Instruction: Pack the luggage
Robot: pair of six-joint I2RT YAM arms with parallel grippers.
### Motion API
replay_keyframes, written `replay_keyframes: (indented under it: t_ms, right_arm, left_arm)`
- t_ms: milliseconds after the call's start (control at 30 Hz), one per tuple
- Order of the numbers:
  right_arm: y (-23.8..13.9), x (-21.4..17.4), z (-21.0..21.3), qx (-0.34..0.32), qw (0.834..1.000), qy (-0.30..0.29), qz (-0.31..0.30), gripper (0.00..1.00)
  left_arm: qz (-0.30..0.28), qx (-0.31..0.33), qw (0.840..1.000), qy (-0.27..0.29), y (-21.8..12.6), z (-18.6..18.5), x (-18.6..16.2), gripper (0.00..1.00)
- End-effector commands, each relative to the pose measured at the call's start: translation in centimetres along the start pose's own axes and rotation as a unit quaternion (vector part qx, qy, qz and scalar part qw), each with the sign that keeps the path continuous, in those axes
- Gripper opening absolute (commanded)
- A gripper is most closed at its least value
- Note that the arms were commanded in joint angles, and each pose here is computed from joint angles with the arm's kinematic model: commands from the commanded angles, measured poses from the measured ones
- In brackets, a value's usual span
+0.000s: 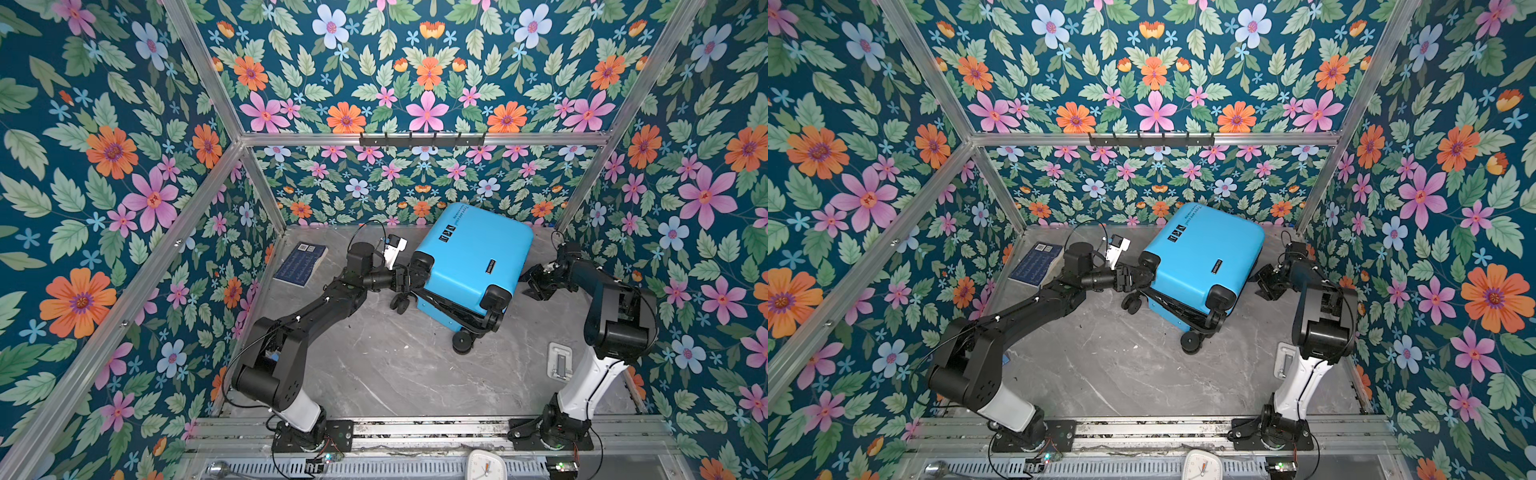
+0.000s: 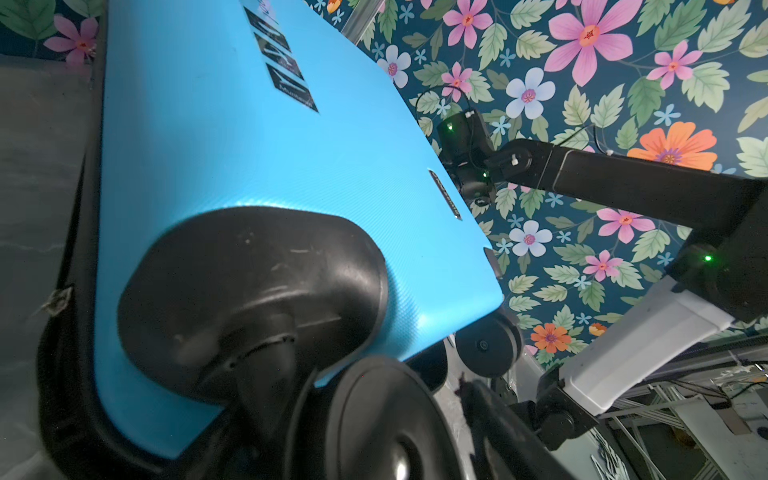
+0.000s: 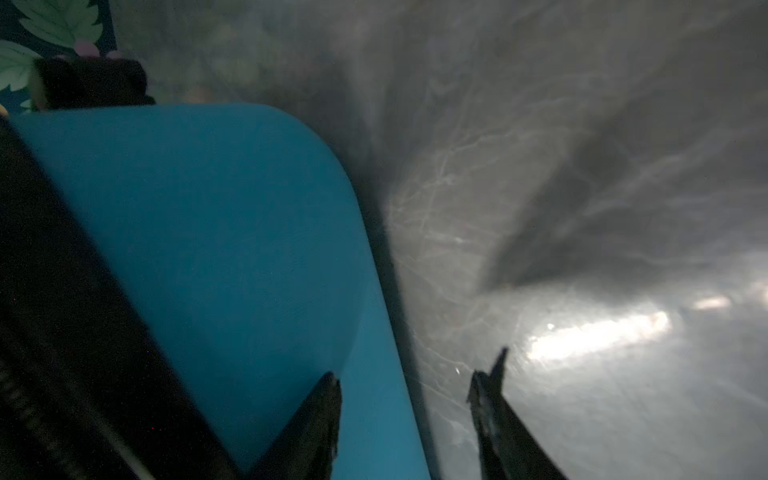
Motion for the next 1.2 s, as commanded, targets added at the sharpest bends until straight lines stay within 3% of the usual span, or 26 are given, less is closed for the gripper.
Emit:
replay_keyframes:
  t_ms: [0,200,500,800,1000,1167]
  right_arm:
    - [1.3,-1.1,3.4,0.038,0.997,-0.056,0.042,0.53]
    - [3.9,-1.5,7.5,0.055,0.993,-0.086,0.060,0.53]
    - [6.9,-3.0,12.6,0.071,0.979,-0.157,0.105,0.64]
    - [1.6,-2.1,11.1,0.077,0.986,-0.144,0.045,0.73]
    - [-3.5,-2.9,9.2,0.090,0.985,-0.146,-0.012,0.83]
    - [-7.7,-6.8,9.8,0.134,0.969,-0.206,-0.039,0.86]
  left_arm:
    - [-0.025,-0.003,0.999,0.028,-0.7,-1.2,0.7,0.77]
    - [-0.016,0.085,0.996,0.026,-2.4,-0.9,-0.6,0.80]
    - [-0.040,0.120,0.991,0.033,-5.2,-2.8,-1.5,0.88]
    - [-0.104,0.212,0.971,0.034,-11.3,-5.0,1.9,0.93]
    - [-0.155,0.298,0.940,-0.069,-15.3,-0.3,1.1,0.89]
    - [-0.148,0.320,0.925,-0.144,-14.8,3.5,-2.2,0.78]
Point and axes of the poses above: each gripper's point midway between its finger pads, its own y axis out along the fingers, its own z axis along the line the jaws close on, x = y × z, the point moved 9 cm from there along -y, back along the fingers, and after that the axes turned 3 degrees about y, right-handed, at the moved point
